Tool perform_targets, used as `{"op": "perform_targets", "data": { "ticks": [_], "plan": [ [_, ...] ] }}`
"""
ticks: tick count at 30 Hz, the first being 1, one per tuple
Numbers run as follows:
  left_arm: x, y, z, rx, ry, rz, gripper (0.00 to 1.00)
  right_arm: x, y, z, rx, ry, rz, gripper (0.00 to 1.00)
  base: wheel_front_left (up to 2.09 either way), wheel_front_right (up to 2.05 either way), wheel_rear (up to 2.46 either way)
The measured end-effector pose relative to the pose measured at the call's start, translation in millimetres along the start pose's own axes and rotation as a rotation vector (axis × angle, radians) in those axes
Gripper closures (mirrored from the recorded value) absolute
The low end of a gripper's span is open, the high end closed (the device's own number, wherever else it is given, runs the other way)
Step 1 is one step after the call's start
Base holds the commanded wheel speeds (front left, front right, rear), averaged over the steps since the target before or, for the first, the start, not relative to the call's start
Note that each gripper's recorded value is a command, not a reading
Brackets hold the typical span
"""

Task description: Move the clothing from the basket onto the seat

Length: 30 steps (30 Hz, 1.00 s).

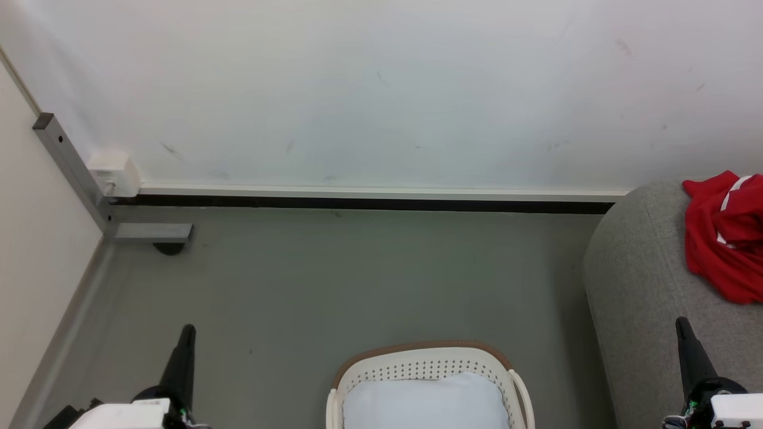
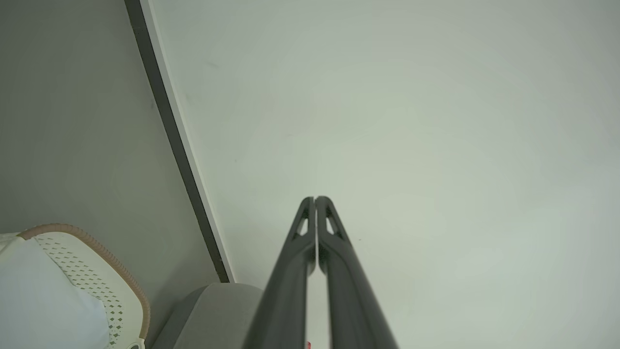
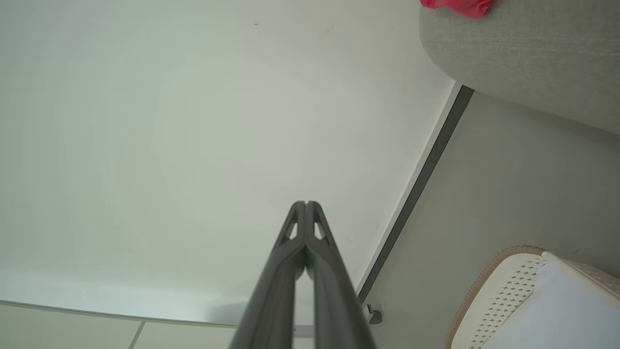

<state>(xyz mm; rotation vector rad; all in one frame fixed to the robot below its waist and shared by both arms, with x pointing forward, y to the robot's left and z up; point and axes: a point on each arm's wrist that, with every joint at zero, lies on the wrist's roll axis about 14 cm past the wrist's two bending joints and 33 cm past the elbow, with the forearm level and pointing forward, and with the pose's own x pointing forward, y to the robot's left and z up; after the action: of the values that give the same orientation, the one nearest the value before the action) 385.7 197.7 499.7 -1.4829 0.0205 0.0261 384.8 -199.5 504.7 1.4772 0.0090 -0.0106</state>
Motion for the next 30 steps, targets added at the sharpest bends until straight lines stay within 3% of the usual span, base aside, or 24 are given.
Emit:
{"op": "perform_targets", "data": {
  "ticks": [15, 30],
  "plan": [
    [1.8, -3.3, 1.3, -0.089, 0.006, -0.015, 1.0, 2.4, -0.2, 0.5, 0.095, 0.003, 0.005, 1.0, 0.0, 0.0, 0.0],
    [1.9, -3.7, 1.4, -0.089, 0.006, -0.016, 1.0, 2.5, -0.1, 0.3, 0.098, 0.003, 0.005, 1.0, 0.0, 0.0, 0.0]
  ]
}}
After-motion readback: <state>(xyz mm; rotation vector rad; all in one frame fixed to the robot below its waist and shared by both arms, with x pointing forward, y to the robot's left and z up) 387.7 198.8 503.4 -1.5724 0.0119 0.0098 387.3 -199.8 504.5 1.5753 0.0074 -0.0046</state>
